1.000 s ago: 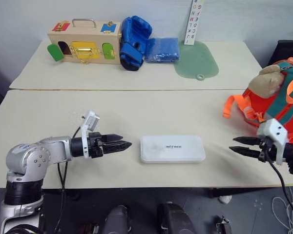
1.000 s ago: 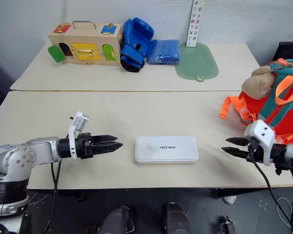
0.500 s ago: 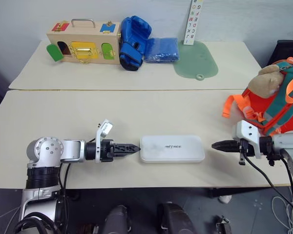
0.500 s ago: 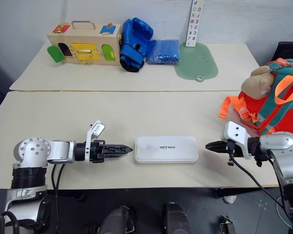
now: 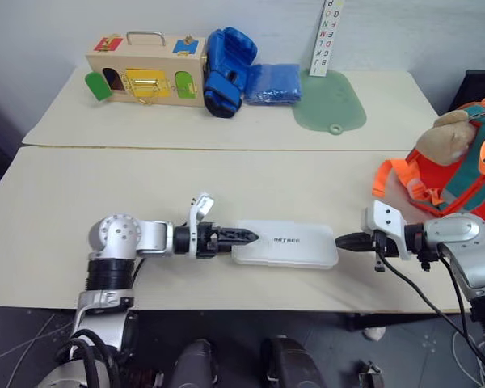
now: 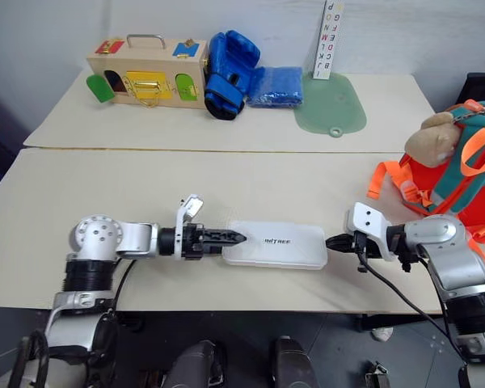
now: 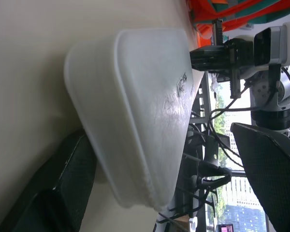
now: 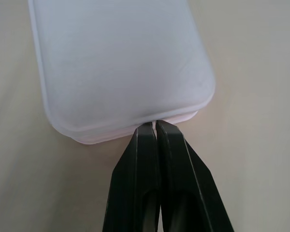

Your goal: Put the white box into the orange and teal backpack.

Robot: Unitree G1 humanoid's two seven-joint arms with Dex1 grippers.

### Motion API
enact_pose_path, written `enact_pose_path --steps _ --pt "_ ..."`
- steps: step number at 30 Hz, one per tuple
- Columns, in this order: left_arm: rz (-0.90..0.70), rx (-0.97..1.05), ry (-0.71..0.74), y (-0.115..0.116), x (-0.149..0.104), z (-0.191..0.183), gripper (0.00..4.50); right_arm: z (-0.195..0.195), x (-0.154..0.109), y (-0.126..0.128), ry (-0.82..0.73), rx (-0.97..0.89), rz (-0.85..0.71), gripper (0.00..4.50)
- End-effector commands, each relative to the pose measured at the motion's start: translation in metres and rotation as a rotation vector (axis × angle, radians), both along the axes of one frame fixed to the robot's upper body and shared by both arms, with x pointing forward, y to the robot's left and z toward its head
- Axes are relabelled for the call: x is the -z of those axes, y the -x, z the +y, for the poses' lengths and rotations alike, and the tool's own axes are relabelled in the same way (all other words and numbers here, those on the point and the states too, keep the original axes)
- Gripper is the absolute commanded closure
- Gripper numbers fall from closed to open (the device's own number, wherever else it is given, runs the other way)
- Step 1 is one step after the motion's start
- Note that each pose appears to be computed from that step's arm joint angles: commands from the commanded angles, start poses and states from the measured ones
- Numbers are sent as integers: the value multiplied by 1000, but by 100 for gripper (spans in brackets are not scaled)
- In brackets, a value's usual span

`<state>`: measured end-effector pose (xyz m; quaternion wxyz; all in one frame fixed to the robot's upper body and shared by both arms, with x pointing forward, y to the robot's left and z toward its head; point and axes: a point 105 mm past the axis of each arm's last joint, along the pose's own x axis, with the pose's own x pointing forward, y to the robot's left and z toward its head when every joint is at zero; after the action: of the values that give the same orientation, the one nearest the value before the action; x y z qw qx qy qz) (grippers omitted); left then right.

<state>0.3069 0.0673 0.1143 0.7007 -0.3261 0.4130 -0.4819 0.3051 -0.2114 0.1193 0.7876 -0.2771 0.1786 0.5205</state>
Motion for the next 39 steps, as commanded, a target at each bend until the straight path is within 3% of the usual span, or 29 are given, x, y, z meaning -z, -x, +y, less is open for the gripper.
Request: enact_pose_path --steps 1,8,11,19,25,31,35,39 --pt "5 21 -16 -4 4 -14 0 7 -10 -1 -12 -24 -35 441" --pt "1 23 13 -16 -1 -26 0 9 -9 -1 -25 -19 -38 441" --pt "-11 33 32 -16 -5 -28 52 8 -8 0 -31 -11 -40 450" --pt "-41 39 106 -13 -21 -18 303 2 -6 3 -70 65 -64 450" --pt "-120 2 195 -9 -43 0 322 -12 -22 8 -193 272 -135 450" --pt "-283 -73 269 0 -81 29 323 -83 -56 48 -445 682 -130 318" --pt "-402 -108 323 10 -103 41 323 -140 -74 71 -527 928 -178 197" --pt "-471 -148 320 16 -113 48 323 -177 -89 69 -586 1057 -233 57"
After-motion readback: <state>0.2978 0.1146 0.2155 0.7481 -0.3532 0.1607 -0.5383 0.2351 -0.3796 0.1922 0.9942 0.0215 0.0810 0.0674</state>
